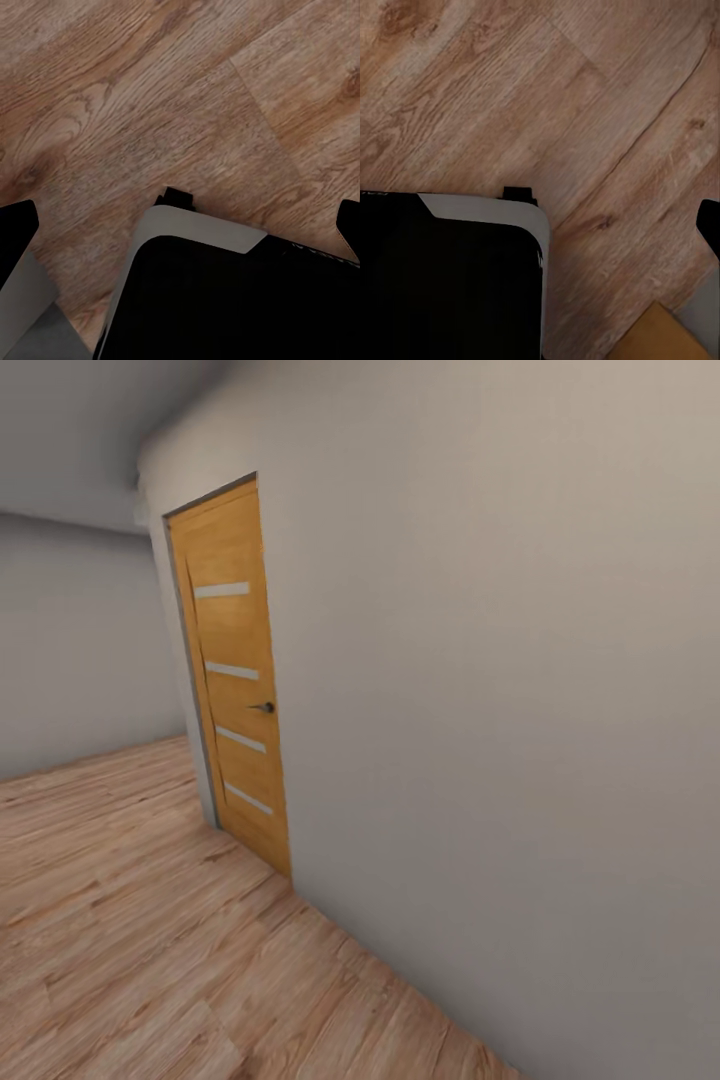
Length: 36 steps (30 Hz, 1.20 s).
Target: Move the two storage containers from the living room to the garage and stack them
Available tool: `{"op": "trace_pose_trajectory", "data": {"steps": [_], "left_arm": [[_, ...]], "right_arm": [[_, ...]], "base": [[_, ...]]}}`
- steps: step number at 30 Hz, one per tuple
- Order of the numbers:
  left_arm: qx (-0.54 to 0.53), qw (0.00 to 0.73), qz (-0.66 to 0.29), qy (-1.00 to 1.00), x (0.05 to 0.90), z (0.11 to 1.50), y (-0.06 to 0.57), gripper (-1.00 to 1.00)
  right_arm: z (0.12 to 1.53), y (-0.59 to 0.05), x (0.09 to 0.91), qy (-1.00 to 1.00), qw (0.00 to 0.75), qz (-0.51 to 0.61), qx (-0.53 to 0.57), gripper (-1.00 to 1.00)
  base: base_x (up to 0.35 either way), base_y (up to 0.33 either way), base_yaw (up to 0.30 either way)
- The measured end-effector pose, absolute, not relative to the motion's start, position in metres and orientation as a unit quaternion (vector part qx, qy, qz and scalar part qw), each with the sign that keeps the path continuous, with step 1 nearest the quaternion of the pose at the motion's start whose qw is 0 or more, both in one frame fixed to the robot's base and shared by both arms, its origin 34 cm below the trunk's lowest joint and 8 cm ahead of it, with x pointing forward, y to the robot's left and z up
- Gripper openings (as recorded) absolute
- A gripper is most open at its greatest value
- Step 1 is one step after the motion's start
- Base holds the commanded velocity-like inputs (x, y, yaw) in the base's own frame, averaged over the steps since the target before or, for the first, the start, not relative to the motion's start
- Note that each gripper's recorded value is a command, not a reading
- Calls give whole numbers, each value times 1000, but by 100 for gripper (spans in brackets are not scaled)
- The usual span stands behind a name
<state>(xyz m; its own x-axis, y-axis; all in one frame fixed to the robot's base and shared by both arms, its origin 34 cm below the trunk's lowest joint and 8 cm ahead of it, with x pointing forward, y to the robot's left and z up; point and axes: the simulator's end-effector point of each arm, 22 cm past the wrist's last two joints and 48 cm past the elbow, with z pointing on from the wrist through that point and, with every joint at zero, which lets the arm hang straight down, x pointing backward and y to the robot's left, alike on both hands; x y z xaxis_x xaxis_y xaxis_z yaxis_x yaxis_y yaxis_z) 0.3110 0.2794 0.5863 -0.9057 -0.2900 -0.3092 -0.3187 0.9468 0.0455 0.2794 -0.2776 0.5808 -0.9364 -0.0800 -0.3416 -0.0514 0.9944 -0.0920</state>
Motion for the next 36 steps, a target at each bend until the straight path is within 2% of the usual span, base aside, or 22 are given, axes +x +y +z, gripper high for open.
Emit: {"op": "trace_pose_trajectory", "data": {"steps": [36], "left_arm": [[-156,151,48,975,311,586,281,100]], "right_arm": [[581,-278,279,983,175,-41,-34,100]], "base": [[222,0,268]]}}
